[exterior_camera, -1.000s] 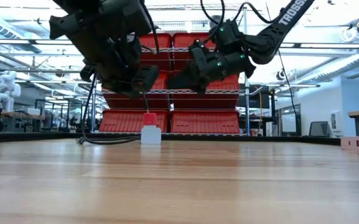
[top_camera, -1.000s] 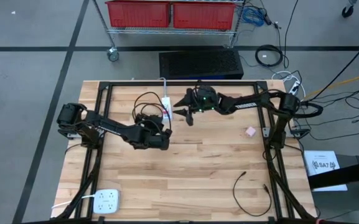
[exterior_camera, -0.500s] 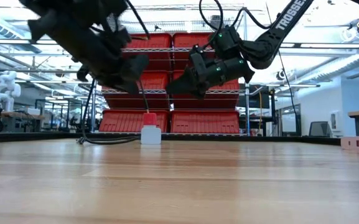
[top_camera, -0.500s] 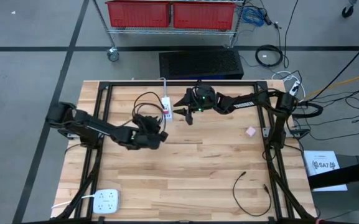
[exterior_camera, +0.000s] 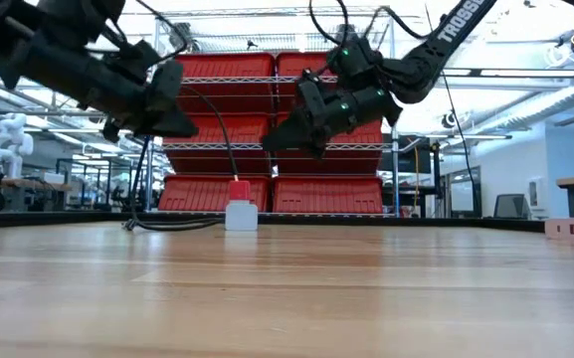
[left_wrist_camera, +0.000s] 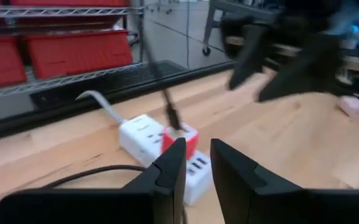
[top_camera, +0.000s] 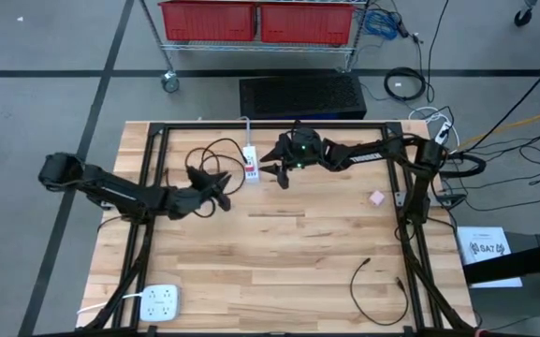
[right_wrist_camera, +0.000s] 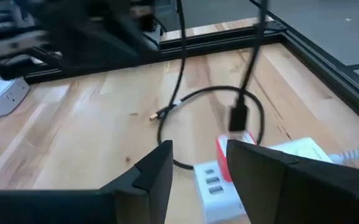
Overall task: Insert USB
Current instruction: Insert the top black charger cable into the pink charger adapter
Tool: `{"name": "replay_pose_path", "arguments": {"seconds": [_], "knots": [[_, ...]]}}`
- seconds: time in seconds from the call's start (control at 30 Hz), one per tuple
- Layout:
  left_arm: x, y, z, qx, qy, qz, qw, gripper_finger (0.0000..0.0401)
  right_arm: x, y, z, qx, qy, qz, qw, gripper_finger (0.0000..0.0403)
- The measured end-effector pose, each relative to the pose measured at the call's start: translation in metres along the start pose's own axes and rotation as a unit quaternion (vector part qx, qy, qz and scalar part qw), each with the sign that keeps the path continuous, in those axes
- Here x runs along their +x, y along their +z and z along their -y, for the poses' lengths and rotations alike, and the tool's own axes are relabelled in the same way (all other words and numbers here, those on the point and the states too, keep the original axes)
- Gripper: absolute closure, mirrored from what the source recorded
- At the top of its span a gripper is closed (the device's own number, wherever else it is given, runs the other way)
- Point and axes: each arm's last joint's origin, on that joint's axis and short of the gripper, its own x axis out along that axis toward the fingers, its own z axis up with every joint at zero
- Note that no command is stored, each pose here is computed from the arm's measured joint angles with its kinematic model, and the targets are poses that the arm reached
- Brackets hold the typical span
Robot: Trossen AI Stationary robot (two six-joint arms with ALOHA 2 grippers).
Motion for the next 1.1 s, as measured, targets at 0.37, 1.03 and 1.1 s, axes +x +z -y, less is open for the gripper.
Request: {"name": "replay_pose_path", "arguments": {"seconds": [0.37,1.03,1.1], "knots": [[0.012,0.007,-0.028,0.023,-0.003,-0.009,1.0,0.0393,0.007,0.066,0.019,0.01,-0.059,-0.015,0.998,0.0249],[0.018,0.014,-0.031,0.033,-0.067,-0.004,0.997,0.0391,0.05,0.058,0.039,0.054,-0.068,-0.054,0.995,0.0256],[0.018,0.014,-0.031,0.033,-0.068,-0.004,0.997,0.0391,0.05,0.058,0.039,0.049,-0.065,-0.054,0.995,0.0278]]}}
